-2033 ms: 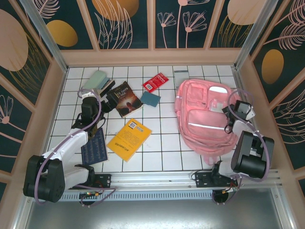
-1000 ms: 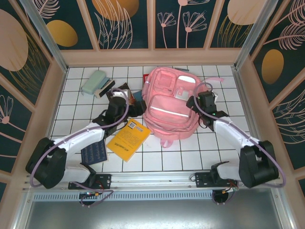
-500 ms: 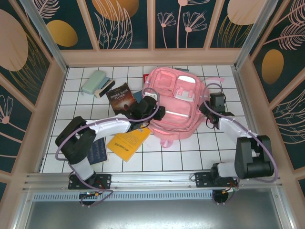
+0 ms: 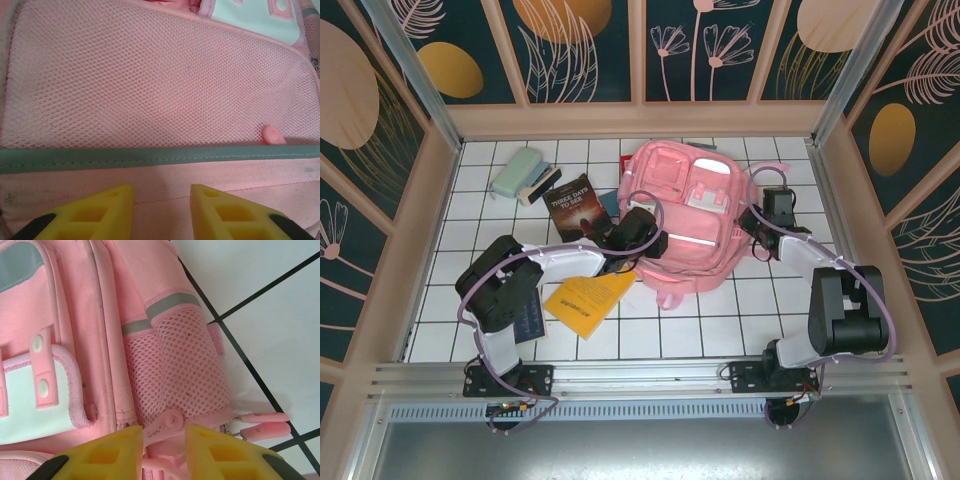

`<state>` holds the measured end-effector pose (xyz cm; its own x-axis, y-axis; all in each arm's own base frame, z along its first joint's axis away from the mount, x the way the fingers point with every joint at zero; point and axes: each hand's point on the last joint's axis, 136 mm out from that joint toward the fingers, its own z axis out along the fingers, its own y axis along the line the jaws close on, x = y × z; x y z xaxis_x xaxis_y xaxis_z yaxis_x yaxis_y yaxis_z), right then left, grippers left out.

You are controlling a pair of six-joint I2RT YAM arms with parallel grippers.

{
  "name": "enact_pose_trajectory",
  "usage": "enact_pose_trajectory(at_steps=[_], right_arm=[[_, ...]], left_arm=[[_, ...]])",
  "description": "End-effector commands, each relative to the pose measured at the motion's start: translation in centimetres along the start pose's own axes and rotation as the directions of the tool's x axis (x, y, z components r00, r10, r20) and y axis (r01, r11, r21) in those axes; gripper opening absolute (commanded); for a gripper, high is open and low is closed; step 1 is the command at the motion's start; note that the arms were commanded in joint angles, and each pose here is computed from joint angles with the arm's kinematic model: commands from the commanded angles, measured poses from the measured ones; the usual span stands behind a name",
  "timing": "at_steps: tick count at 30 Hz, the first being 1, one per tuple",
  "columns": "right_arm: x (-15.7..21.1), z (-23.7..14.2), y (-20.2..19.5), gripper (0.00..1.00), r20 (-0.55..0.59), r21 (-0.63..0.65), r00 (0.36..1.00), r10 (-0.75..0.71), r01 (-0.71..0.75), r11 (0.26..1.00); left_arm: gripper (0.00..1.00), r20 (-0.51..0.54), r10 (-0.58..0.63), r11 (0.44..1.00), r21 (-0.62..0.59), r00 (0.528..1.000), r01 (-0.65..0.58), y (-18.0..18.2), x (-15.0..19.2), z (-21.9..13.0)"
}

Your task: Pack the student bag

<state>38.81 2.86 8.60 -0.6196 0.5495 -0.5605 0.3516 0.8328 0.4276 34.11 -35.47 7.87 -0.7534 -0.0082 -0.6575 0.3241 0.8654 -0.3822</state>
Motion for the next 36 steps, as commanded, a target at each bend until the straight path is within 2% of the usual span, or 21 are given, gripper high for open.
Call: enact_pose_trajectory(at_steps=[1,6,15,16,18,19,23,27,31,34,36], right_arm=[[-0.6,-0.6,-0.6,0.29,0.036,0.011,0.999,0.021,-0.021,1.0],[0.0,-2.1,-2.6,0.3,0.067,0.027,0.995,0.071,-0.073,0.997],[0.1,-5.4,-6.1,0.32,0.153,0.043,0.971,0.183,-0.191,0.981],[0.1,-5.7,-6.3,0.32,0.163,0.04,0.968,0.19,-0.199,0.979],[0.0,-6.1,-6.5,0.33,0.175,0.034,0.964,0.198,-0.207,0.978],[0.0,-6.3,-6.5,0.34,0.18,0.033,0.964,0.197,-0.206,0.978],[0.4,-6.4,-6.3,0.35,0.161,0.013,0.967,0.198,-0.203,0.979],[0.7,-6.5,-6.4,0.35,0.154,0.004,0.968,0.199,-0.202,0.979],[0.8,-6.4,-6.3,0.35,0.151,-0.008,0.968,0.198,-0.2,0.98],[0.9,-6.3,-6.1,0.36,0.142,-0.018,0.97,0.197,-0.196,0.98],[0.9,-6.3,-6.0,0.36,0.137,-0.023,0.971,0.195,-0.194,0.981]], left_arm=[[0.39,0.026,0.056,0.998,-0.008,0.998,-0.055,-1.1,-1.1,-1.3],[0.4,0.036,0.209,0.977,0.038,0.977,-0.21,-5.4,-1.1,-1.8],[0.34,-0.008,0.443,0.891,0.109,0.896,-0.44,-12.4,3.1,0.4],[0.33,-0.014,0.465,0.881,0.109,0.885,-0.461,-12.8,3.6,0.8],[0.21,-0.036,0.5,0.862,0.112,0.865,-0.494,-13.5,4.5,1.8],[0.2,-0.049,0.516,0.854,0.108,0.855,-0.509,-13.8,4.9,2.3],[0.18,-0.067,0.552,0.834,0.068,0.831,-0.548,-14.4,5.8,4.2],[0.3,-0.093,0.566,0.825,0.06,0.819,-0.563,-14.4,6.7,5.9],[0.39,-0.135,0.578,0.809,-0.036,0.805,-0.587,-12.7,7.2,7.8],[0.36,-0.162,0.583,0.793,-0.098,0.796,-0.601,-11.5,7.5,8.8],[0.28,-0.173,0.583,0.785,-0.133,0.794,-0.605,-10.9,7.4,9.2]])
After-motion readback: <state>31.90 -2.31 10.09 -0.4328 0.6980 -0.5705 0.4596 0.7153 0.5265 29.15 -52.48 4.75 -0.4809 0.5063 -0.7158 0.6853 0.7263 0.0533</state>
